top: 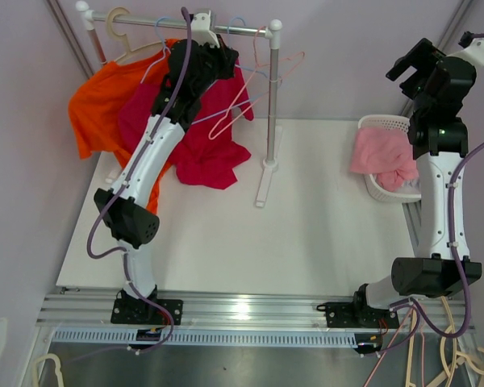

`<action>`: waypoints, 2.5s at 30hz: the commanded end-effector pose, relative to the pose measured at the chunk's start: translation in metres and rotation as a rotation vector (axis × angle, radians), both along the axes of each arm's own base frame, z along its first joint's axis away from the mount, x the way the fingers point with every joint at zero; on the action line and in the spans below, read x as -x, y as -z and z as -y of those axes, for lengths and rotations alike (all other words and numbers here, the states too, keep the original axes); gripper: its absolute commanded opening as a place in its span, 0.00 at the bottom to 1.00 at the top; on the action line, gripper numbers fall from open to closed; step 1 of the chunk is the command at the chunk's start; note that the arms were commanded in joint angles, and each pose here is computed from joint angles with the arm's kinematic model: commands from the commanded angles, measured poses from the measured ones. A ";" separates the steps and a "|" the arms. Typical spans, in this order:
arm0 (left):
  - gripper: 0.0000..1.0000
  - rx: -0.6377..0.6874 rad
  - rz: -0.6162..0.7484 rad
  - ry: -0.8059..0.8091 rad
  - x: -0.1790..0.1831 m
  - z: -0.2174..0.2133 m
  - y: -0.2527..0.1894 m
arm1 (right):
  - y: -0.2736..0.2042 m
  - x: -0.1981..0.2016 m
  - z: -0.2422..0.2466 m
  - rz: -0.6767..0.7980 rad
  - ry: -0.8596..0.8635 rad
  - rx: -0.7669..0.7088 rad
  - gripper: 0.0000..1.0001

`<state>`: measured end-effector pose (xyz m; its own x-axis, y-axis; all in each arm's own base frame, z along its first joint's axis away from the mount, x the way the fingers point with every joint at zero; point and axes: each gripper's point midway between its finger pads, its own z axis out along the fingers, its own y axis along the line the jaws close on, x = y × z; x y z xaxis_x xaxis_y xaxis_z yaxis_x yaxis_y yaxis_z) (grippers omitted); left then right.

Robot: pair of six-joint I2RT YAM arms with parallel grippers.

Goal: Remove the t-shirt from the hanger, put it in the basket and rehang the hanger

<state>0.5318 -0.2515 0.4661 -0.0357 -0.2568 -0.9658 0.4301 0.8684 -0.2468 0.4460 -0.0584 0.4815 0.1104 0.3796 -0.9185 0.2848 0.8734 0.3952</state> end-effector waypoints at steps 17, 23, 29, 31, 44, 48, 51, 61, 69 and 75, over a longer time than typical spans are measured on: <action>0.92 0.008 0.124 0.130 0.103 -0.050 -0.028 | -0.004 0.000 -0.029 -0.011 -0.150 -0.010 0.99; 1.00 -0.016 0.133 0.069 0.139 -0.105 -0.045 | 0.006 -0.003 -0.048 -0.034 -0.206 -0.011 0.99; 0.99 -0.070 0.187 -0.016 0.139 -0.151 -0.052 | 0.014 -0.007 -0.062 -0.046 -0.239 -0.009 1.00; 1.00 -0.056 0.182 0.040 0.133 -0.152 -0.050 | 0.015 -0.008 -0.078 -0.046 -0.276 -0.008 0.99; 1.00 -0.117 0.211 0.020 0.030 -0.180 -0.052 | 0.010 -0.001 -0.091 -0.037 -0.297 0.036 1.00; 0.99 -0.089 0.217 0.010 0.013 -0.187 -0.052 | 0.010 0.002 -0.092 -0.039 -0.304 0.048 0.99; 0.95 -0.072 0.177 0.025 -0.007 -0.186 -0.045 | 0.010 0.005 -0.093 -0.034 -0.302 0.055 1.00; 0.77 -0.051 0.104 0.072 -0.027 -0.181 -0.012 | 0.017 0.001 -0.095 -0.048 -0.306 0.056 1.00; 0.53 -0.054 0.074 0.057 -0.023 -0.181 -0.010 | 0.028 -0.002 -0.101 -0.065 -0.317 0.049 0.99; 0.01 -0.045 0.064 0.075 -0.024 -0.173 -0.012 | 0.033 -0.003 -0.101 -0.076 -0.317 0.050 0.99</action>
<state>0.5652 -0.0739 0.4480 -0.0392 -0.2030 -0.9784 0.4889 0.8501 -0.1959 0.4546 0.0420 0.4303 -0.1283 0.3409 -0.9313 0.0422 0.9401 0.3383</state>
